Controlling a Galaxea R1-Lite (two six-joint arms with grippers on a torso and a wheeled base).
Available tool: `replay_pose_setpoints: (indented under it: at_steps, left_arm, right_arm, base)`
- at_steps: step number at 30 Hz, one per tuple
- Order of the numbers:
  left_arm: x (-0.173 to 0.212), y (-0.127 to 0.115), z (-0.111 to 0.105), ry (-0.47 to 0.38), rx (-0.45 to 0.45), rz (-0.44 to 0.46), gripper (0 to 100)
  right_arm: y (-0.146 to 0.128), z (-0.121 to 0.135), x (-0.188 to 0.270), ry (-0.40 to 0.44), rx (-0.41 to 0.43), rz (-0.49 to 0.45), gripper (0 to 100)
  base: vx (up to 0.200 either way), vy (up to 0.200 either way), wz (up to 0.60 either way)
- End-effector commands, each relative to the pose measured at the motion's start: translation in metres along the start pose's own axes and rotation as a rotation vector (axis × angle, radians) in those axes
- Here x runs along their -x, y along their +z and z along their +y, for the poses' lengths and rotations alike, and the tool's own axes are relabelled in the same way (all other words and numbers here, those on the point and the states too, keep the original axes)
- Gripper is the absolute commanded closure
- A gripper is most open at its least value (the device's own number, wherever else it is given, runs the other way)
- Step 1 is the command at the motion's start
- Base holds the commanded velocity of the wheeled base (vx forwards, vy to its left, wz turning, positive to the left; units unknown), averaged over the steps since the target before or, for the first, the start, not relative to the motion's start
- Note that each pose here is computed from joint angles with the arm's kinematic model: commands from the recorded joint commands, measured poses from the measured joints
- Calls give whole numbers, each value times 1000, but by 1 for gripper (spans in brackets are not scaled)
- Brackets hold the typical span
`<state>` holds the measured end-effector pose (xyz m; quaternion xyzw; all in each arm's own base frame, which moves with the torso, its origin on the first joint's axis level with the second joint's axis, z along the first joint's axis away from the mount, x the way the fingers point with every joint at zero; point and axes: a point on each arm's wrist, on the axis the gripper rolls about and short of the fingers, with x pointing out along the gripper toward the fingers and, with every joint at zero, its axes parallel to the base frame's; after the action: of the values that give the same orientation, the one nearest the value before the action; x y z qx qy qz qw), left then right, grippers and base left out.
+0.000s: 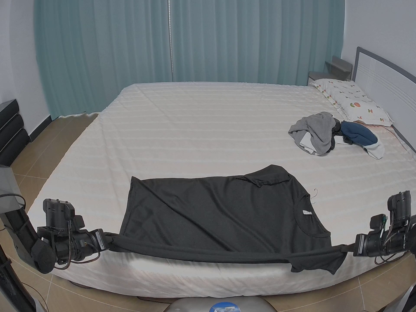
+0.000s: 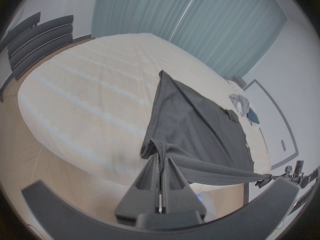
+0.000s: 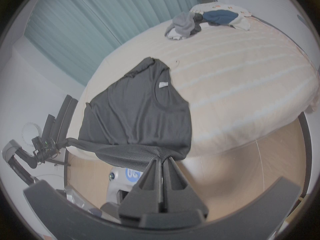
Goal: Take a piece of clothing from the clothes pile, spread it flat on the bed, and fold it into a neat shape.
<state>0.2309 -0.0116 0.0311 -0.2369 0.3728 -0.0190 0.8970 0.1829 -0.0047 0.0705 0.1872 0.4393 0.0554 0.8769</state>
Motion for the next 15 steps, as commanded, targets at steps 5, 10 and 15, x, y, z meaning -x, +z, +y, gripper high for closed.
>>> replay_pose_setpoints:
  at_steps: [5,10,15]
  left_arm:
    - [-8,23,-10,-40,19,-78,100]
    - [-9,24,-11,-41,17,-77,100]
    - [-14,26,-11,-41,18,-78,100]
  right_arm:
    - [34,2,-22,1,-11,-25,100]
    - [39,1,-30,3,-13,-20,100]
    - [44,0,-38,4,-15,-8,100]
  base:
    - [0,0,0]
    - [0,0,0]
    - [0,0,0]
